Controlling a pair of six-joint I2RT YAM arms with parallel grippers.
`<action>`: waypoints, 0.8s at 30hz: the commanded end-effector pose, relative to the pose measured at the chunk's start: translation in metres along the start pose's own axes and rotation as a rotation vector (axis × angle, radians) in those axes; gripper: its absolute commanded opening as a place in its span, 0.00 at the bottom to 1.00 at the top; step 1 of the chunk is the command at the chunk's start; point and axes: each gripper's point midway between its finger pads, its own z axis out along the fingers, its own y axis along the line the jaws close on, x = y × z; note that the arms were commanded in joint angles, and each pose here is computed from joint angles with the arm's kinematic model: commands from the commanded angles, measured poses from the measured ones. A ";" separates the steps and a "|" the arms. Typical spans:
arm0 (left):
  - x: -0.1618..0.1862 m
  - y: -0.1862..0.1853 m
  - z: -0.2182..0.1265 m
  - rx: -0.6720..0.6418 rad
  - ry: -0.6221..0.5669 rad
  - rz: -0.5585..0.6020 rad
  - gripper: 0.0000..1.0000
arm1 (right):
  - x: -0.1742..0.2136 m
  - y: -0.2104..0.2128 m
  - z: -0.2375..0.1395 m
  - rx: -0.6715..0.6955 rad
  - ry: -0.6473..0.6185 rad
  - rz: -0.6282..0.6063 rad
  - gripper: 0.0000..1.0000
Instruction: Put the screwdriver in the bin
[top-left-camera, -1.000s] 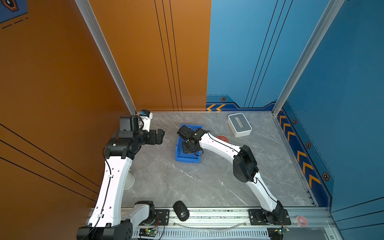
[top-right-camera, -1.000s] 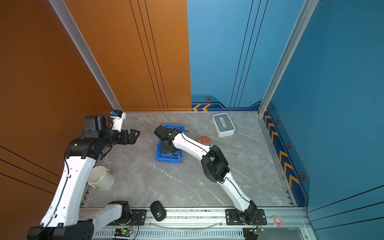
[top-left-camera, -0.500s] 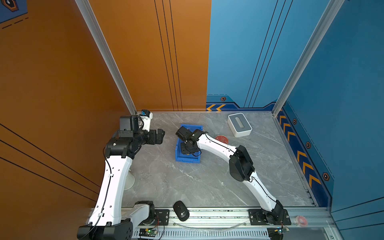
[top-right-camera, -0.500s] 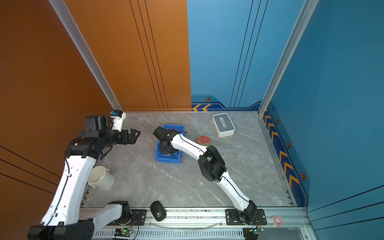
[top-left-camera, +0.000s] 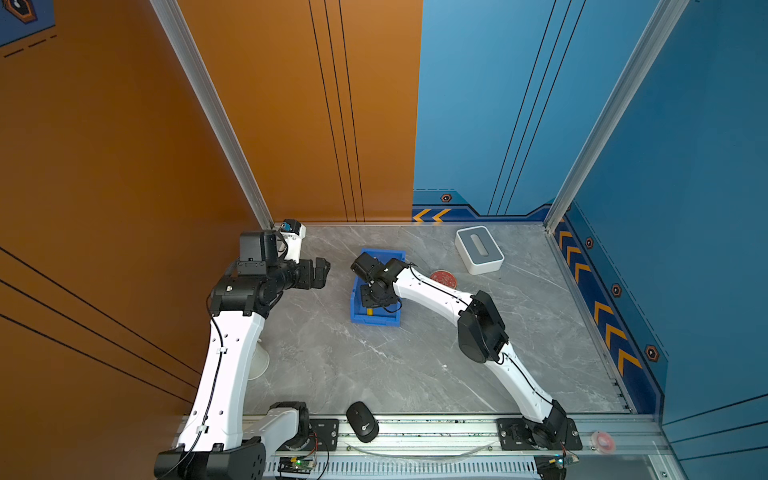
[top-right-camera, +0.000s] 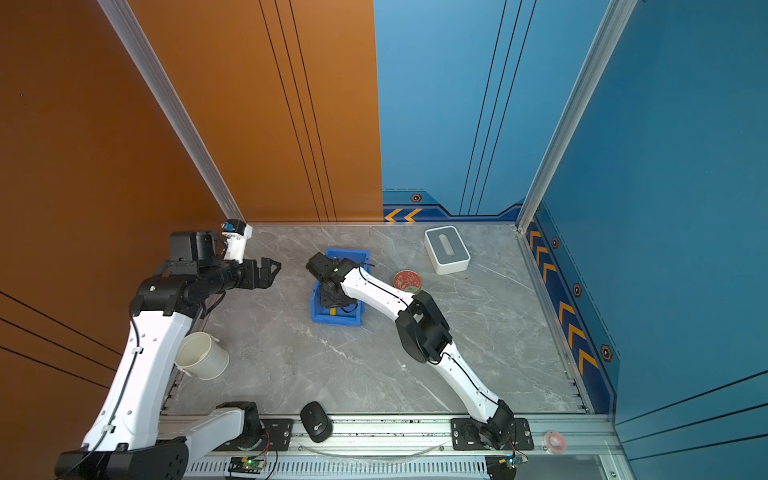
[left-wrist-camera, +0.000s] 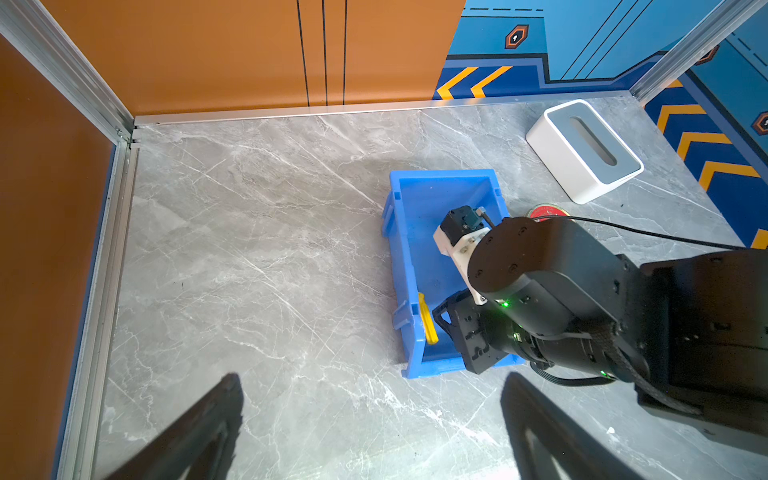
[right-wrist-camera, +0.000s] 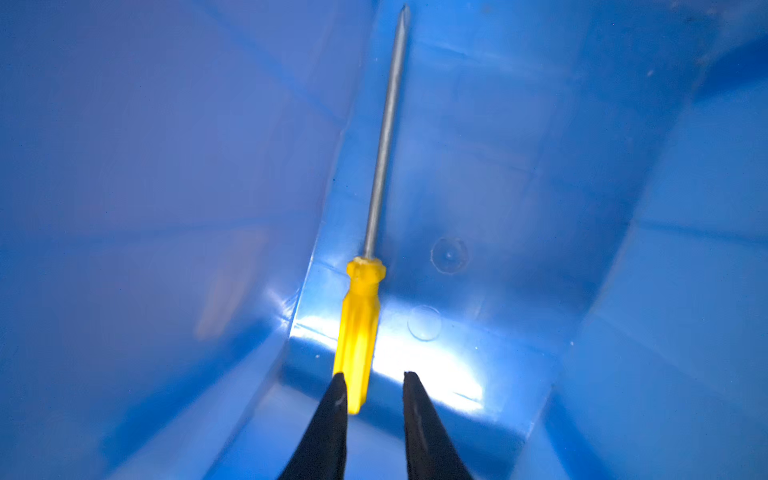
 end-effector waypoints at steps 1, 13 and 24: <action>0.000 0.001 -0.005 -0.001 -0.003 -0.011 0.98 | -0.008 0.005 -0.011 -0.021 -0.023 0.013 0.27; 0.005 0.009 0.002 -0.036 0.023 -0.004 0.98 | -0.046 0.015 -0.117 -0.099 -0.213 -0.018 0.39; 0.034 0.034 0.018 -0.153 0.109 -0.005 0.98 | -0.053 -0.012 -0.244 -0.064 -0.450 -0.114 0.60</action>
